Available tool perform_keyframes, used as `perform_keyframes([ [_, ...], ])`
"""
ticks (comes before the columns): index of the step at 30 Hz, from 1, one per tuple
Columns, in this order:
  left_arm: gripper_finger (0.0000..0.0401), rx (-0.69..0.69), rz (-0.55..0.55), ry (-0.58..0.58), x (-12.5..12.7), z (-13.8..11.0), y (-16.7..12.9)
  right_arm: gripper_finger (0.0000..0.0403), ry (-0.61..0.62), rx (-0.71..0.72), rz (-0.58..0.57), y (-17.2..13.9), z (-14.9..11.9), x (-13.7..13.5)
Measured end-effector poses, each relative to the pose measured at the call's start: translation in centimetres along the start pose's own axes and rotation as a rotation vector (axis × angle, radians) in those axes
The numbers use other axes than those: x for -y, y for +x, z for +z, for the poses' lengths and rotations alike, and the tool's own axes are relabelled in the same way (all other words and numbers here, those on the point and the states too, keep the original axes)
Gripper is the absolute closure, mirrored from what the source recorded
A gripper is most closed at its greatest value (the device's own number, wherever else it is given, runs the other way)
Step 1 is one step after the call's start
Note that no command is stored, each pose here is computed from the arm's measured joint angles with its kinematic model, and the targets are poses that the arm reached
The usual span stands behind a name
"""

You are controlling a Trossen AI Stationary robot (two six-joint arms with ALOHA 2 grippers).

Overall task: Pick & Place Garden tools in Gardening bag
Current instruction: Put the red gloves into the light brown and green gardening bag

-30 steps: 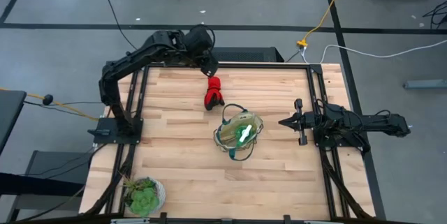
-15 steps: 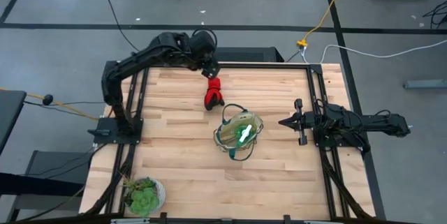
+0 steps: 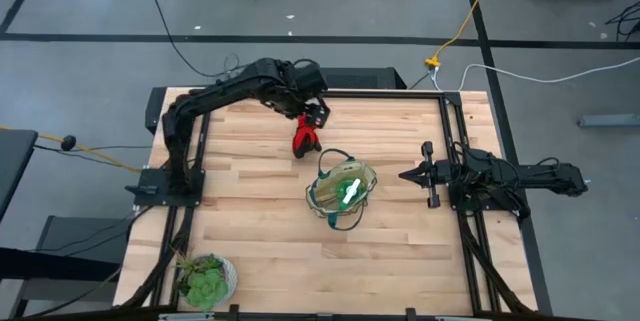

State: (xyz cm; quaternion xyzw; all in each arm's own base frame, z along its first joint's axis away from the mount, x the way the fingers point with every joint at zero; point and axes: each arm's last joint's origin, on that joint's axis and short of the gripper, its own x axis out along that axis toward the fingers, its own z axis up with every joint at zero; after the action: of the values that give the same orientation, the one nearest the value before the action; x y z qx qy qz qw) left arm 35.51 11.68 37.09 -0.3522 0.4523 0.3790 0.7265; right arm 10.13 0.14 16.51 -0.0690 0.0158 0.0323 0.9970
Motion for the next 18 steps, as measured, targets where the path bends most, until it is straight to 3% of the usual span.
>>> perform_keyframes([
  [18,0.0144,-0.125,0.024,-0.018,2.0,0.7,7.0,0.0401,0.000,0.000,0.000,0.0,0.0,0.0],
])
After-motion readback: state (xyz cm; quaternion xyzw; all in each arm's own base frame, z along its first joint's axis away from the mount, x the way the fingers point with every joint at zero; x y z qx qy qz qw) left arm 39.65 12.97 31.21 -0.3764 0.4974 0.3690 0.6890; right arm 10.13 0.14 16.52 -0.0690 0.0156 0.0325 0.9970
